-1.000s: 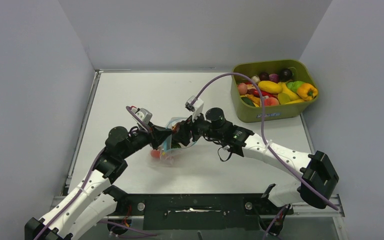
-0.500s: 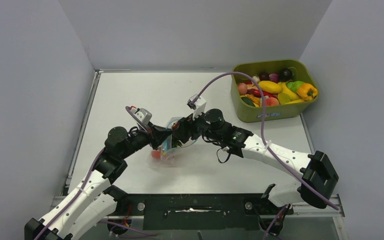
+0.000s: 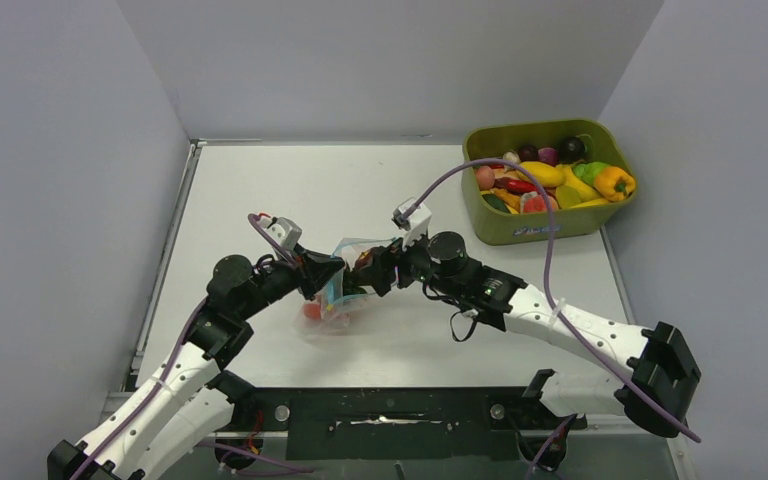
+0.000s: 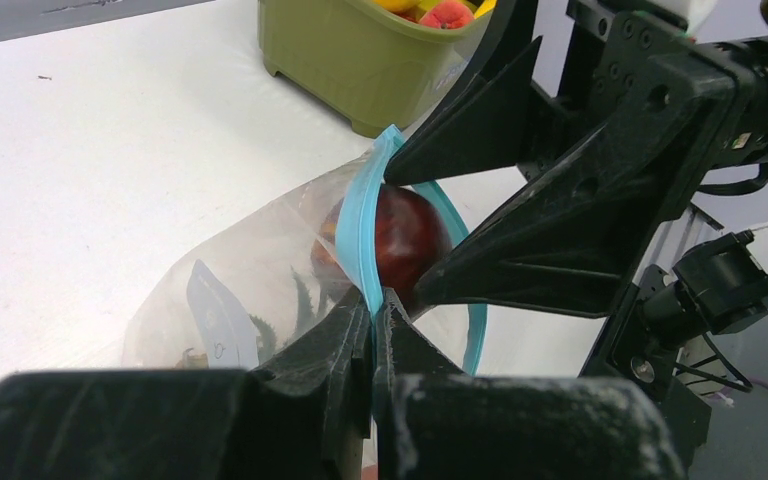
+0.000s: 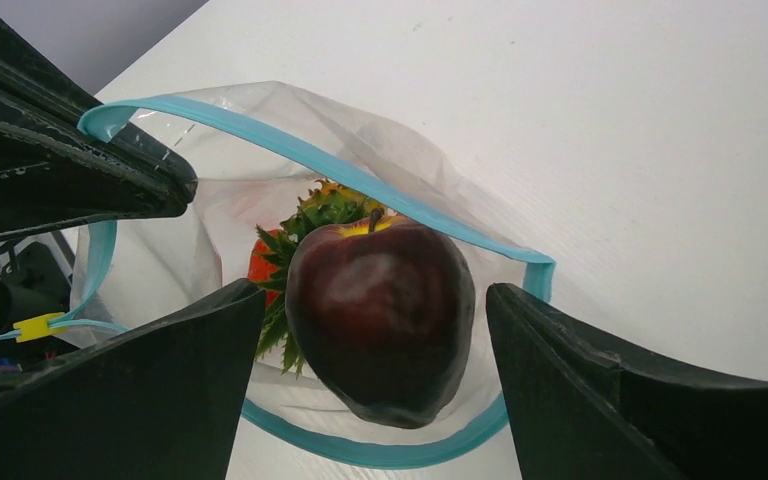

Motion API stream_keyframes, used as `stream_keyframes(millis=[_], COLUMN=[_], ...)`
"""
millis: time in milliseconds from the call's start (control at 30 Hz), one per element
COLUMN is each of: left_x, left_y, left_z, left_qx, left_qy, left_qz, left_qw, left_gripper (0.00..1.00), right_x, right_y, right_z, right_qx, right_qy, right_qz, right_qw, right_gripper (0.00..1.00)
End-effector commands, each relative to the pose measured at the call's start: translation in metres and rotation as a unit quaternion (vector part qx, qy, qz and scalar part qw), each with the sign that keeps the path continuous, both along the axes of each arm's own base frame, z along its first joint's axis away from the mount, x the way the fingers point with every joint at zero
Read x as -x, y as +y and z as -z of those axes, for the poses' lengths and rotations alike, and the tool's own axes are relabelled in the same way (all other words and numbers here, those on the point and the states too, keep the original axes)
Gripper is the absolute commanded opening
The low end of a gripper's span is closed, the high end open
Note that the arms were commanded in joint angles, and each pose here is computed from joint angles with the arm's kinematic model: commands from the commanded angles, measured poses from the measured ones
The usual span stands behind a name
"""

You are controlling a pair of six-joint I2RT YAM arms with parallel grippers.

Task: Place the food in the zip-top bag and seal the zipper
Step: Place the fake fruit in the zipper food storage bag.

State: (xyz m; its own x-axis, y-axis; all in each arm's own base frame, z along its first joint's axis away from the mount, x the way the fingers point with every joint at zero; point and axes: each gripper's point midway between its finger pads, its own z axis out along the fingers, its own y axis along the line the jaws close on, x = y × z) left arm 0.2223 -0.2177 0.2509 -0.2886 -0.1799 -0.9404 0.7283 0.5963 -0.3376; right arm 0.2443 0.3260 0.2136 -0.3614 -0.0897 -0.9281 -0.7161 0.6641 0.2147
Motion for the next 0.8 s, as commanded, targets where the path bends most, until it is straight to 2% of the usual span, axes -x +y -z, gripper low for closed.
stream_keyframes(millis=[0,200,333,433,533,600,767], left_x=[0.002,0.002,0.003,0.003,0.002,0.002,0.002], left_y=[-0.003,-0.003,-0.004,-0.003,-0.003,-0.004,-0.005], left_z=[-0.04,-0.042,-0.041,-0.042,-0.042,-0.042,-0.041], left_qx=[0.033,0.035,0.036,0.036,0.037,0.038,0.039], left_qy=[-0.057,-0.057,-0.055,-0.055,-0.056,-0.054,-0.053], left_qz=[0.011,0.012,0.014,0.012,0.012,0.014,0.016], left_qw=[0.998,0.998,0.998,0.998,0.998,0.998,0.998], left_gripper=[0.0,0.0,0.0,0.0,0.0,0.0,0.0], right_x=[-0.007,-0.01,-0.013,-0.011,-0.009,-0.008,-0.001], right_y=[-0.01,-0.016,-0.025,-0.032,-0.04,-0.044,-0.041], right_z=[-0.038,-0.049,-0.053,-0.052,-0.044,-0.036,-0.019], right_qx=[-0.01,0.002,0.009,0.002,-0.002,-0.002,-0.002], right_qy=[-0.036,-0.028,-0.012,0.003,0.016,0.026,0.059], right_qz=[0.03,0.049,0.078,0.095,0.116,0.124,0.12], right_qw=[0.999,0.998,0.997,0.996,0.993,0.992,0.991], right_gripper=[0.84,0.86,0.8,0.72,0.55,0.47,0.44])
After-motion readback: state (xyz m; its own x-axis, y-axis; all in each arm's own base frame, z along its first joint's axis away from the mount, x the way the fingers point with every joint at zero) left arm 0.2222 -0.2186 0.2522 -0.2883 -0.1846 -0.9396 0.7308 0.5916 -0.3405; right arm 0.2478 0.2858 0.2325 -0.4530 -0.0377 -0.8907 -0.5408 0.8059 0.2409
